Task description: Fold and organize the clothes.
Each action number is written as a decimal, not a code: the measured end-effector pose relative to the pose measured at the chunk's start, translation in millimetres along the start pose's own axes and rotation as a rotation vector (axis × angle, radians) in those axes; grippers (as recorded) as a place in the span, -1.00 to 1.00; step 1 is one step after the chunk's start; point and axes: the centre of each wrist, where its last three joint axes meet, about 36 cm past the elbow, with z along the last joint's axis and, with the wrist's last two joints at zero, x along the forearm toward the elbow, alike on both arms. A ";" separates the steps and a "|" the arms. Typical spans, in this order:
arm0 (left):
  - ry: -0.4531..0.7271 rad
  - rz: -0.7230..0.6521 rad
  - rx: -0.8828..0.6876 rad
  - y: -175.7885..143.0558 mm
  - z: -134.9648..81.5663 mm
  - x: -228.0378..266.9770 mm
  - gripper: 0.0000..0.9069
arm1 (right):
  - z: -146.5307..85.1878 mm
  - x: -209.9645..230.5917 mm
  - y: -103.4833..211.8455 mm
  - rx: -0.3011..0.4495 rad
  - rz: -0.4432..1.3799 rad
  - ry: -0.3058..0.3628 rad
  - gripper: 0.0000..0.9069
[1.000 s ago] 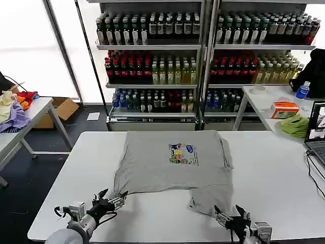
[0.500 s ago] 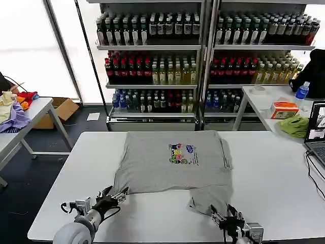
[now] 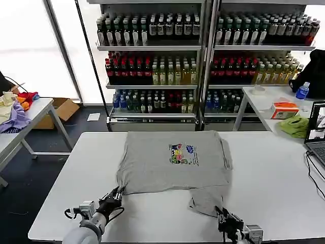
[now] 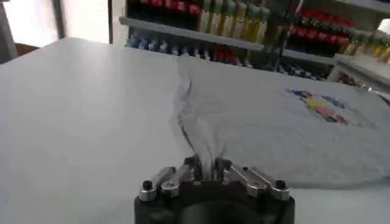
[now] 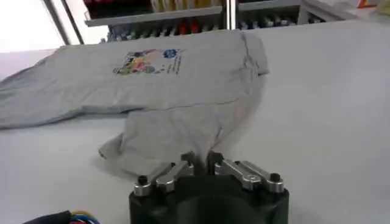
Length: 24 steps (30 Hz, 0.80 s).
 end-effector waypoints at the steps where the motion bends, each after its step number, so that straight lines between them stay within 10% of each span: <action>1: -0.006 -0.005 0.007 -0.3 -0.4 -0.6 -0.98 | 0.5 0.6 0.1 -0.003 -0.007 -0.004 -1.00; 24: -0.094 -0.053 0.025 -6.0 -9.9 48.6 -0.98 | 2.3 63.5 -7.2 -0.056 -0.116 -0.097 -1.00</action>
